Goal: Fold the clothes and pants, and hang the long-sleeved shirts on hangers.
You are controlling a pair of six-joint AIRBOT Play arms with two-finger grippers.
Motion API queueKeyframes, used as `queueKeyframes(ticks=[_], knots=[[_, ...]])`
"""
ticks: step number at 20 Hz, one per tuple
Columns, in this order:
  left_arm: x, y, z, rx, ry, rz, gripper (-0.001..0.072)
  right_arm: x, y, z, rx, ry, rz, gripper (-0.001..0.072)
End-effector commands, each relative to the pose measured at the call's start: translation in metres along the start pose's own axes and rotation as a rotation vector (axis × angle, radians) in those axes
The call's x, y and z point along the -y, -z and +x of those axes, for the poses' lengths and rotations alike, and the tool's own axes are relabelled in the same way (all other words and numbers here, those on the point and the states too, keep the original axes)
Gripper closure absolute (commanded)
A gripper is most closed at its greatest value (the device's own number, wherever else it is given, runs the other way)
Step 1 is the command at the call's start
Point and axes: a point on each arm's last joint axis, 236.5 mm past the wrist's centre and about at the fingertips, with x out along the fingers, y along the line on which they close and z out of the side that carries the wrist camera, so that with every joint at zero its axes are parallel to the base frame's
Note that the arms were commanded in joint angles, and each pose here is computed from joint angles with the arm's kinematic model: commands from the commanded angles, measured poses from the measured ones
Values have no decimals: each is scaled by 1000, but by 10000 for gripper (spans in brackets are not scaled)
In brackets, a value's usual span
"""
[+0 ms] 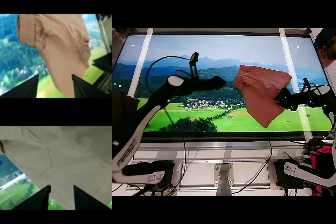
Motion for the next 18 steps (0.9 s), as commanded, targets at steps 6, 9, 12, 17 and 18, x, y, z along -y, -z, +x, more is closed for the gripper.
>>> queueKeyframes(ticks=[6, 9, 12, 17, 18], knots=[[-64, 2, 118, -107, 13, -171, 206, -6, 3, 3, -27, -31, -20, 156], [-76, 3, 136, -101, 7, -191, 206, -7, 4, 2, -32, -32, -21, 156], [-76, 7, 150, -99, 6, -182, 206, -7, 4, 2, -31, -32, -22, 157], [-72, 6, 165, -51, 0, -207, 239, -7, 4, 2, -31, -32, -22, 157], [-70, 4, 165, -43, 8, -218, 362, -7, 4, 2, -31, -32, -22, 157]])
